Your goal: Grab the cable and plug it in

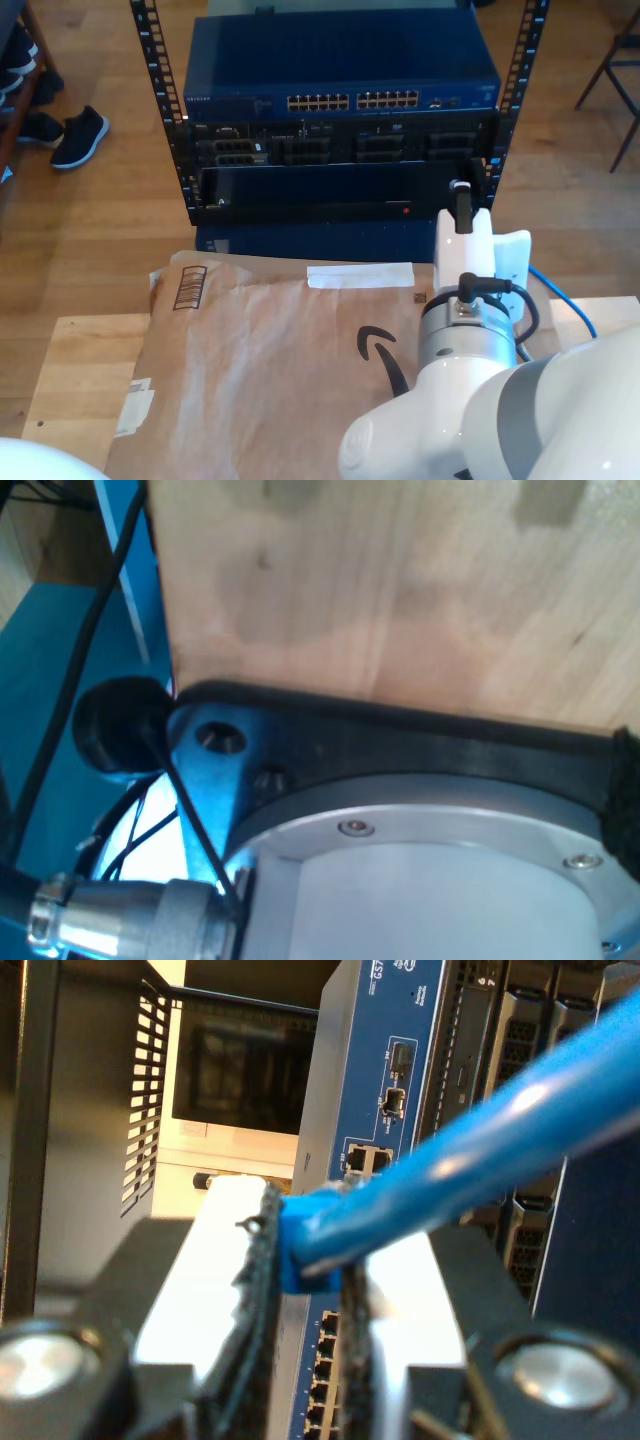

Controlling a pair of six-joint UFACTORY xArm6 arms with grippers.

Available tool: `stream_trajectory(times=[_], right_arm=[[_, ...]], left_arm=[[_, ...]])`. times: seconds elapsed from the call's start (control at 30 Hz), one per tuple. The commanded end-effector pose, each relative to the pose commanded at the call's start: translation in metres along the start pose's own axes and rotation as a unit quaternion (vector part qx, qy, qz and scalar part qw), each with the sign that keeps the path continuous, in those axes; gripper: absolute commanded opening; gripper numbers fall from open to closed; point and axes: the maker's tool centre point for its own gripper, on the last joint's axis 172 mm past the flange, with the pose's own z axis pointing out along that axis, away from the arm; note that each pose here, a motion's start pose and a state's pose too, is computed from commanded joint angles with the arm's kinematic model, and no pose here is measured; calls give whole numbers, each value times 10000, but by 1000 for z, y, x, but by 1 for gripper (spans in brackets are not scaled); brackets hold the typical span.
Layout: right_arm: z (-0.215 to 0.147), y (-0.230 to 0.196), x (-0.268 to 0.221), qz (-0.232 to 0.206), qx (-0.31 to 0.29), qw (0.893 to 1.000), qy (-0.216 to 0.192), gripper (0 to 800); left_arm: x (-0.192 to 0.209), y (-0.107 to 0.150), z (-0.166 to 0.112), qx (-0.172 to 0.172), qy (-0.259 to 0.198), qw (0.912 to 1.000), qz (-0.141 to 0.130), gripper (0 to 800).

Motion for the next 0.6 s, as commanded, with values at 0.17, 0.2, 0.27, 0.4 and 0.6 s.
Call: stream_trajectory(times=[0.17,0.2,0.27,0.4,0.6], right_arm=[[1,8,-4,-72,-111,9999,-51,0],[1,9,-5,-116,-124,9998,-57,0],[0,8,-7,-193,-97,9998,-59,0],[1,3,-19,-11,-127,9999,-20,0],[7,-19,-29,226,-2,9997,4,0]], left_arm=[[0,0,0,0,0,10000,0,799],[0,0,0,0,0,10000,0,799],[0,0,0,0,0,10000,0,799],[0,0,0,0,0,10000,0,799],[0,0,0,0,0,10000,0,799]])
